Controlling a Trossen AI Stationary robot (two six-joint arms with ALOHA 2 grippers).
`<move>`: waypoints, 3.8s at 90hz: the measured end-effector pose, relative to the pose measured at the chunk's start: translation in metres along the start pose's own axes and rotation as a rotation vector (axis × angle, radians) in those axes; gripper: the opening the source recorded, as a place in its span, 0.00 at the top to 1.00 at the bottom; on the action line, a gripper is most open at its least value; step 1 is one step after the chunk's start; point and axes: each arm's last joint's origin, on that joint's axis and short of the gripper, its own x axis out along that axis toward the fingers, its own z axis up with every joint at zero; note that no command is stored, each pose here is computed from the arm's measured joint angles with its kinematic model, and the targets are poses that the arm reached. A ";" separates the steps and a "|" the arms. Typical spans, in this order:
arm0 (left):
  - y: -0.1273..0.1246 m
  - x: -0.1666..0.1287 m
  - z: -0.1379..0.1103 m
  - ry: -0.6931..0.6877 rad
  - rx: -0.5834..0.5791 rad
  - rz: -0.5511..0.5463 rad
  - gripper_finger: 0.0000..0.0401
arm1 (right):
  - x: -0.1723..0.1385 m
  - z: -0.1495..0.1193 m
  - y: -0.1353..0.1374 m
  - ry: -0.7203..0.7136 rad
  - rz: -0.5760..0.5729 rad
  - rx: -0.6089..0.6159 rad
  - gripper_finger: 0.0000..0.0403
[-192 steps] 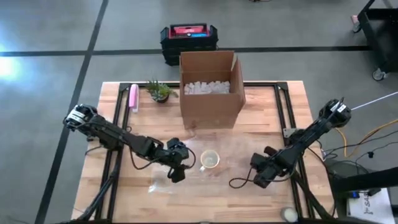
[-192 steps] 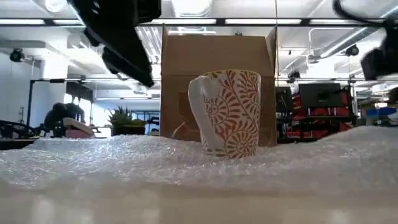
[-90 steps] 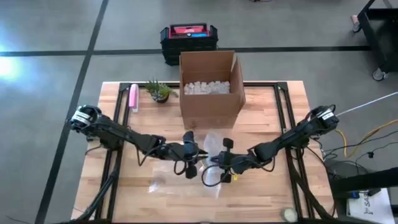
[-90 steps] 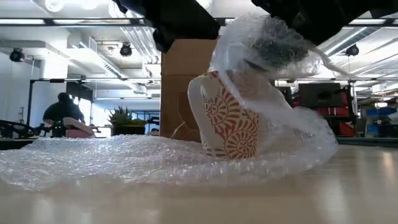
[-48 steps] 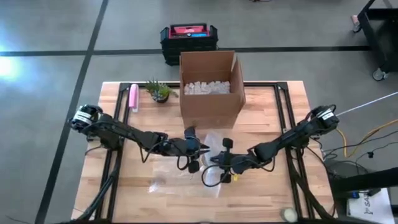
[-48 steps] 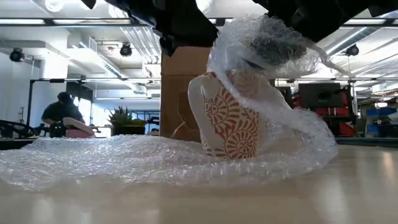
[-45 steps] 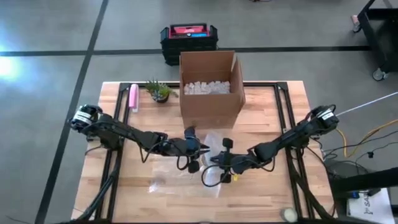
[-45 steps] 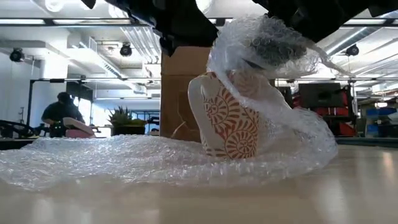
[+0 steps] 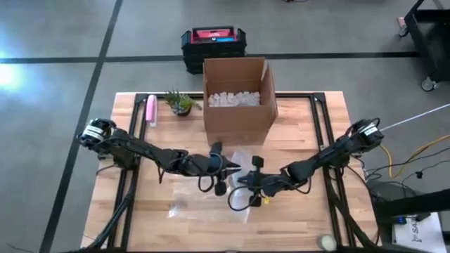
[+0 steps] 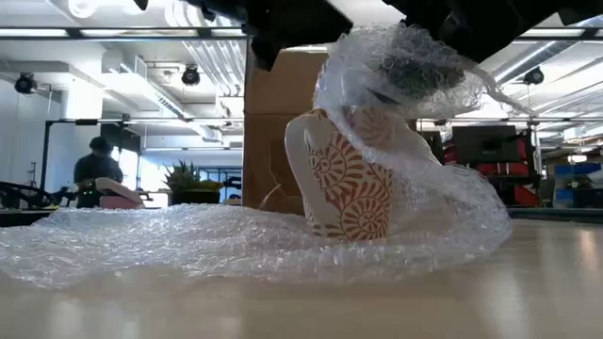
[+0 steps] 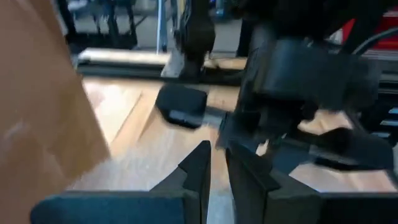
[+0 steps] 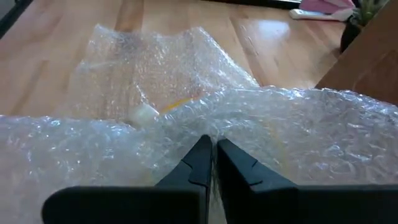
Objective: Wrap mug
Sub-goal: Wrap the orange patterned mug using the bubble wrap
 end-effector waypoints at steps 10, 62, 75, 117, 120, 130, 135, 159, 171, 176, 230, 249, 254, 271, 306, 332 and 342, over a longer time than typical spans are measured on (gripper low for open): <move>0.000 0.003 -0.006 0.034 0.011 0.003 0.91 | 0.000 0.009 0.001 -0.024 0.003 0.004 0.99; -0.005 0.022 -0.045 0.233 0.009 -0.038 0.91 | -0.008 0.055 -0.002 0.010 -0.015 0.031 0.91; -0.005 0.022 -0.046 0.237 0.007 -0.042 0.91 | -0.025 0.080 -0.004 0.173 0.071 -0.011 0.78; -0.005 0.021 -0.045 0.242 -0.012 -0.039 0.91 | 0.025 0.045 -0.005 0.440 0.038 -0.040 0.77; -0.005 0.020 -0.042 0.235 -0.018 -0.041 0.91 | 0.032 0.039 -0.004 0.465 0.047 -0.038 0.80; -0.009 0.015 -0.025 0.227 -0.069 -0.069 0.91 | 0.046 0.033 0.000 0.494 0.051 -0.040 0.89; -0.010 0.011 -0.019 0.268 -0.067 -0.089 0.91 | 0.048 0.034 0.002 0.496 0.057 -0.044 0.93; -0.018 -0.030 0.015 0.626 -0.074 0.005 0.92 | 0.047 0.046 0.004 0.474 0.085 -0.047 0.99; -0.022 -0.060 0.004 0.908 -0.184 0.129 0.94 | 0.047 0.047 0.004 0.470 0.081 -0.028 0.98; -0.026 -0.072 -0.007 1.028 -0.232 0.173 0.94 | 0.047 0.047 0.004 0.472 0.076 -0.014 0.98; -0.048 -0.093 -0.122 1.159 -0.391 0.131 0.52 | 0.047 0.047 0.004 0.468 0.070 -0.004 0.98; -0.046 -0.093 -0.120 1.143 -0.382 0.124 0.72 | 0.047 0.047 0.004 0.467 0.069 -0.005 0.98; -0.044 -0.091 -0.122 1.152 -0.356 0.118 0.85 | 0.048 0.047 0.004 0.465 0.070 -0.010 0.98; -0.034 -0.088 -0.121 1.171 -0.313 0.132 0.98 | 0.048 0.048 0.005 0.448 0.076 -0.014 0.98; -0.034 -0.096 -0.078 1.067 -0.269 0.083 0.93 | 0.048 0.048 0.005 0.449 0.086 -0.053 0.98; -0.043 -0.081 -0.108 1.206 -0.346 0.065 0.56 | 0.048 0.048 0.006 0.452 0.094 -0.051 0.98; -0.047 -0.072 -0.124 1.269 -0.336 0.082 0.48 | 0.048 0.047 0.006 0.453 0.093 -0.051 0.98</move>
